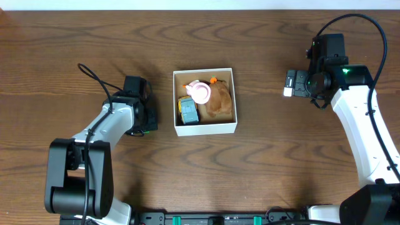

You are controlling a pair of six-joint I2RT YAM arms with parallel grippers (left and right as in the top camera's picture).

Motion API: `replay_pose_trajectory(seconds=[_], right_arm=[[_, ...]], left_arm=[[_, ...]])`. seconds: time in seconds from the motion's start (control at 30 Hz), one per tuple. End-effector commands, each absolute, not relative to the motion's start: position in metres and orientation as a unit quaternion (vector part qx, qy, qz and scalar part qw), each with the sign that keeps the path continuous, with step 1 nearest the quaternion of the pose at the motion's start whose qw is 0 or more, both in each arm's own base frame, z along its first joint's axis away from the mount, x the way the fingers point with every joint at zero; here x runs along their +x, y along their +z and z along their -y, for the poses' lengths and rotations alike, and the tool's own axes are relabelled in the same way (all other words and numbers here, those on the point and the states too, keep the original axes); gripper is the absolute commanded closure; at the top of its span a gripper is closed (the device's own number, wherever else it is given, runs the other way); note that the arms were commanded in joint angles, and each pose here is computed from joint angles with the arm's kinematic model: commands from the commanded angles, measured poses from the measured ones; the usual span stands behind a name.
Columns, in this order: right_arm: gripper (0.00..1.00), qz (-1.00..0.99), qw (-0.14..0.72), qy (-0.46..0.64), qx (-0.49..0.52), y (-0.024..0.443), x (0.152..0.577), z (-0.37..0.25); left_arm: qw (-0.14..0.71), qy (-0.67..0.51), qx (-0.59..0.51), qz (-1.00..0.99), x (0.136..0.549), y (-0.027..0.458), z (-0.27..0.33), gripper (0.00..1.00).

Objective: Pack container
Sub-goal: 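Grasp the green round toy with the left gripper, then drop the green toy into the box with the left gripper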

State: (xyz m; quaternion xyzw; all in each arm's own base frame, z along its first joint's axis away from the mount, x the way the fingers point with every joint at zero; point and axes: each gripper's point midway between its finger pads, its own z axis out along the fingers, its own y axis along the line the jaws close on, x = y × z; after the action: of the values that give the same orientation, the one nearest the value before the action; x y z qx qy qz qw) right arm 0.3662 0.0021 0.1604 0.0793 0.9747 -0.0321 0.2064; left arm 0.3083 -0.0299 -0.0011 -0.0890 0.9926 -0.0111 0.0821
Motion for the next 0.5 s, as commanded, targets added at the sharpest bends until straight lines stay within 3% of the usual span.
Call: replay_pose_trajectory(seconds=[0.0, 0.27, 0.47], right_arm=[[0.01, -0.975, 0.206, -0.032, 0.073, 0.161, 0.368, -0.002], [0.01, -0.975, 0.207, -0.033, 0.069, 0.161, 0.368, -0.002], [0.01, -0.975, 0.207, -0.032, 0.069, 0.161, 0.368, -0.002]], left_arm=[[0.145, -0.024, -0.084, -0.986, 0.336, 0.045, 0.037, 0.68], [0.293, -0.078, -0.009, -0.953, 0.358, 0.179, 0.096, 0.81], [0.311, -0.118, 0.087, -0.939, 0.337, 0.193, 0.170, 0.81]])
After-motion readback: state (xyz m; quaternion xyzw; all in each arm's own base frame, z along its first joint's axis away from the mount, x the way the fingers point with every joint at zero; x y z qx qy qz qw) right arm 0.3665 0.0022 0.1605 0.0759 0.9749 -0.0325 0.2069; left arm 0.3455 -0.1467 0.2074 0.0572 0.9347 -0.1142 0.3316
